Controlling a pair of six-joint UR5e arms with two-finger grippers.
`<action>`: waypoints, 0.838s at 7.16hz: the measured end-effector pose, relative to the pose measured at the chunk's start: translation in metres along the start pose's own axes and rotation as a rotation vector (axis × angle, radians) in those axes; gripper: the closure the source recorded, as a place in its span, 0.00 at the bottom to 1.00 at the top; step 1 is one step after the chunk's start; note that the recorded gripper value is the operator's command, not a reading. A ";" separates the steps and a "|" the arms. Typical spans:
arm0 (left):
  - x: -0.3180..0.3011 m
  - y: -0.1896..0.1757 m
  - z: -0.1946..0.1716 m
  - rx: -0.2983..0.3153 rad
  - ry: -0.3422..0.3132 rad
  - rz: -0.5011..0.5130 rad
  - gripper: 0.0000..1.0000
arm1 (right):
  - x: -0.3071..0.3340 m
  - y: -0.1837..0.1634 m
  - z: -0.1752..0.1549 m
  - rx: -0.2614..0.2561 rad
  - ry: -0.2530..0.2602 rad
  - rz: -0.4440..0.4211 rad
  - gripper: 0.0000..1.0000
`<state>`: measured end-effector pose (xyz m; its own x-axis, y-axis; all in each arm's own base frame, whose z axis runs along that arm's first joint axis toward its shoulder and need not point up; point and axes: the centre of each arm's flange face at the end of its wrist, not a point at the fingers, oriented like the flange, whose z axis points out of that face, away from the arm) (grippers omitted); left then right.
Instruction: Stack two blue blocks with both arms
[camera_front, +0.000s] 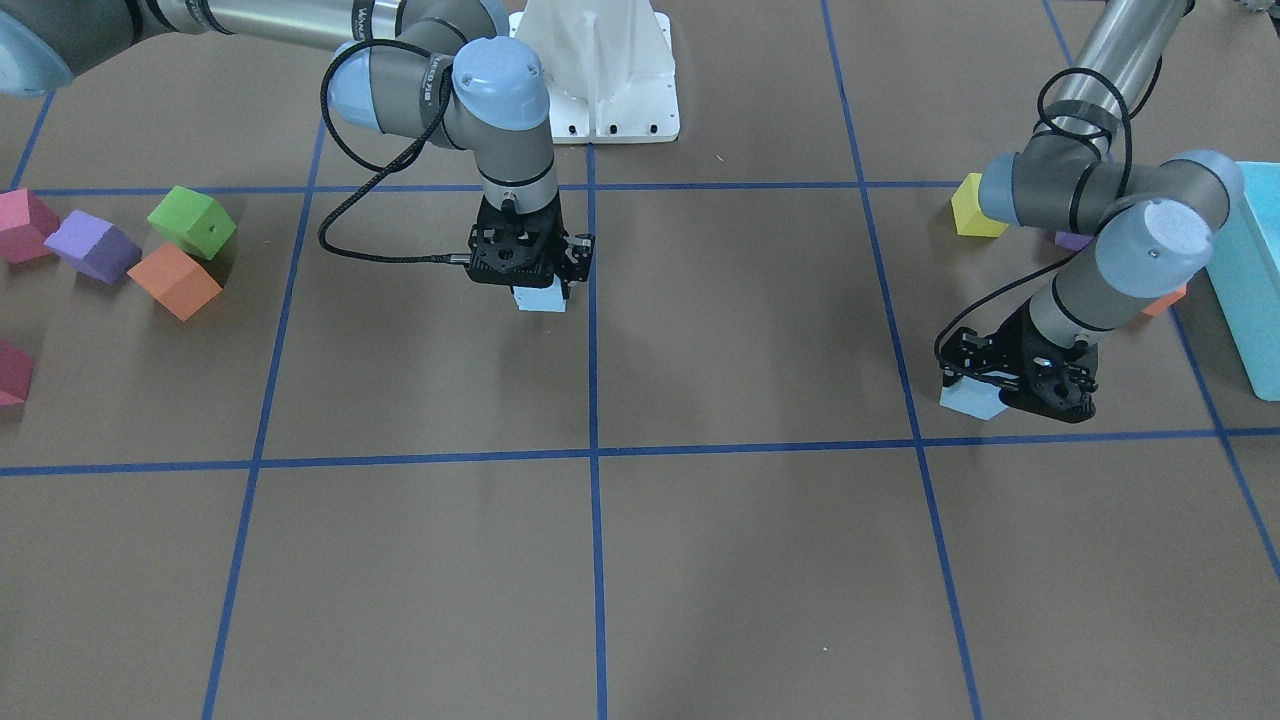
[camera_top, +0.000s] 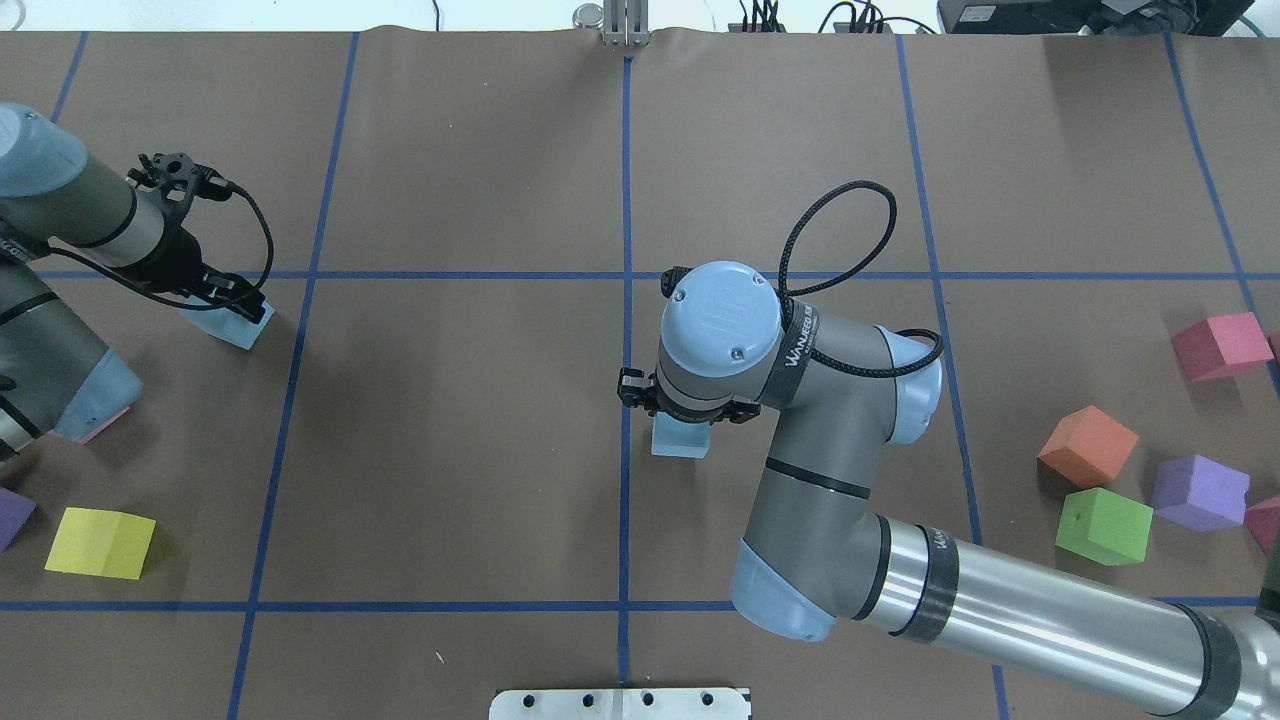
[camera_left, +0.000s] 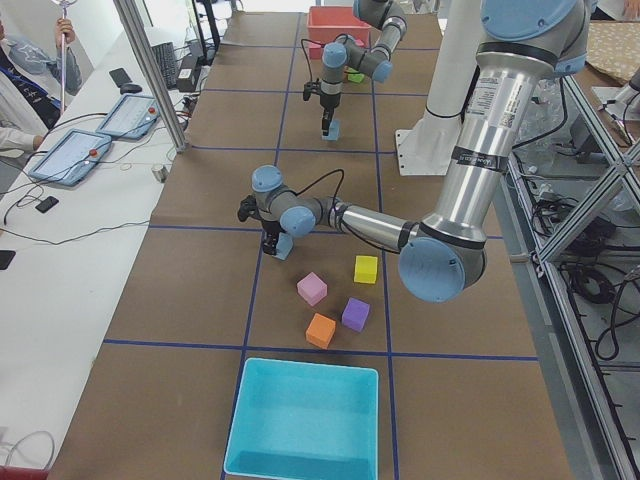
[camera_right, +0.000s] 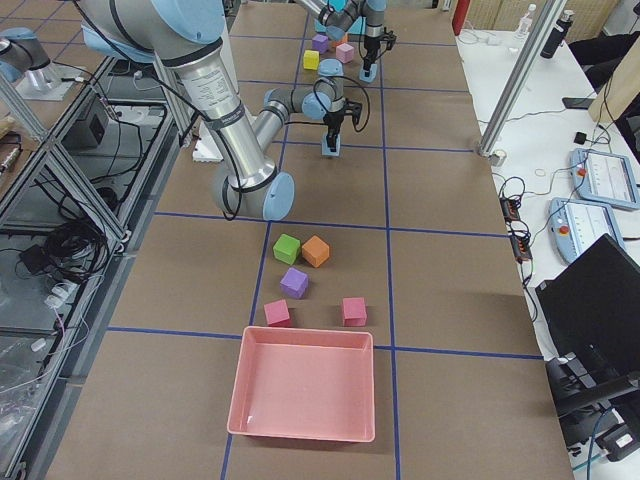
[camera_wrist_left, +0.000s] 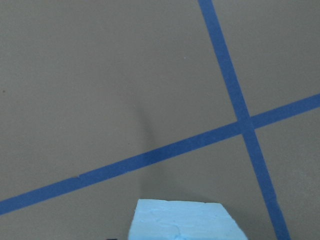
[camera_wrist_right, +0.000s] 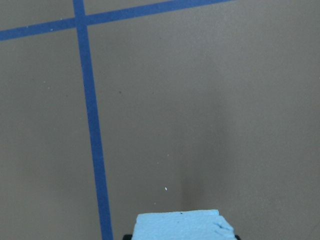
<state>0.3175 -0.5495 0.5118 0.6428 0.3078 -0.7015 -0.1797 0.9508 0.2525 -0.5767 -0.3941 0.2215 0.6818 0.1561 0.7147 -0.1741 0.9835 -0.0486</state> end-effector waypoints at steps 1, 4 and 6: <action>0.002 0.000 0.000 0.002 0.004 -0.004 0.49 | -0.004 0.008 0.003 0.003 0.002 -0.001 0.32; 0.017 0.000 -0.014 0.001 0.051 -0.018 0.49 | -0.030 0.014 -0.006 0.007 -0.021 -0.009 0.32; 0.028 -0.003 -0.024 0.006 0.074 -0.073 0.49 | -0.049 0.011 -0.001 0.010 -0.012 -0.008 0.31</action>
<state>0.3183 -0.5427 0.4760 0.5973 0.2401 -0.7652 -0.1301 0.9705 0.2030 -0.6111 -0.3912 0.1855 0.6745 0.1467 0.7235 -0.1754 0.9838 -0.0360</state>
